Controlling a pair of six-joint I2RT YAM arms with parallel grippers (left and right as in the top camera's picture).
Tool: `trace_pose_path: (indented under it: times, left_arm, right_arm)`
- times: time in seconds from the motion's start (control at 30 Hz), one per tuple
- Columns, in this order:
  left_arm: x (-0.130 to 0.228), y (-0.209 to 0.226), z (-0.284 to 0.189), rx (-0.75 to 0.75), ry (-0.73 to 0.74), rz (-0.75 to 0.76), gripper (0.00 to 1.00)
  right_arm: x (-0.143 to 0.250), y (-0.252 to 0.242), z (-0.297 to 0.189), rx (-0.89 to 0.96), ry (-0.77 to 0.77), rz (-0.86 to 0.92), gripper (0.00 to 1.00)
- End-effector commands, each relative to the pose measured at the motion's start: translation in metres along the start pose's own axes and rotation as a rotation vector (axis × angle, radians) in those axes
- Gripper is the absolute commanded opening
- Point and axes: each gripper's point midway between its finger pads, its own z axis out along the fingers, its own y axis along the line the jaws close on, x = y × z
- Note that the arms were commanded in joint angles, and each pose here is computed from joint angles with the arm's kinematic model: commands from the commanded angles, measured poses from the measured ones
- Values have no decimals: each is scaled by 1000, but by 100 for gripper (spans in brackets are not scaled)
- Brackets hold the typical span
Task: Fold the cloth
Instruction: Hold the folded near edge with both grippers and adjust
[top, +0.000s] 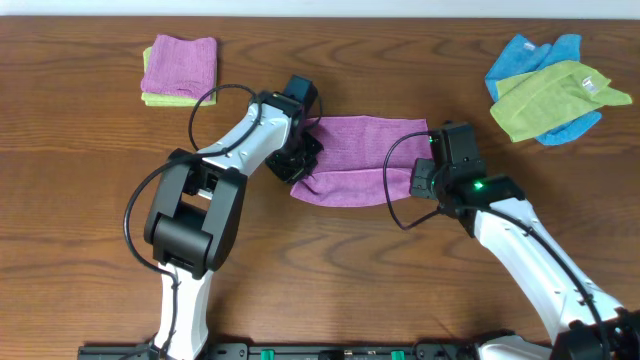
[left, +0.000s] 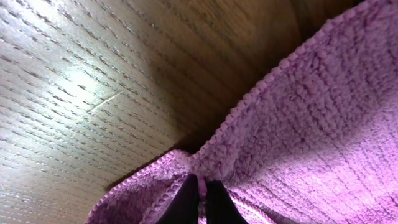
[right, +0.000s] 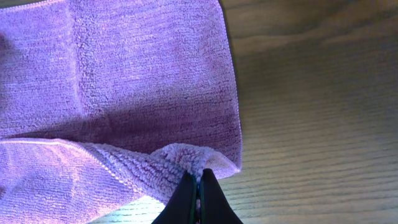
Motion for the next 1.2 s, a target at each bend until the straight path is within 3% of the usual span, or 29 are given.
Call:
trace_pose_path:
  times: [0.0, 0.7, 0.93, 1.17]
  left_arm:
    - [0, 1, 6, -15, 7, -2, 6]
    - [0, -18, -42, 56, 90, 51, 6]
    - [0, -19, -43, 59, 87, 77, 13]
    - [0, -18, -43, 52, 84, 87, 6]
  right_arm:
    - [-7, -4, -1, 19, -17, -6, 1]
    - [-7, -3, -1, 15, -17, -6, 2]
    - [-7, -3, -1, 12, -15, -6, 1]
    - [-7, -3, -1, 12, -15, -6, 1]
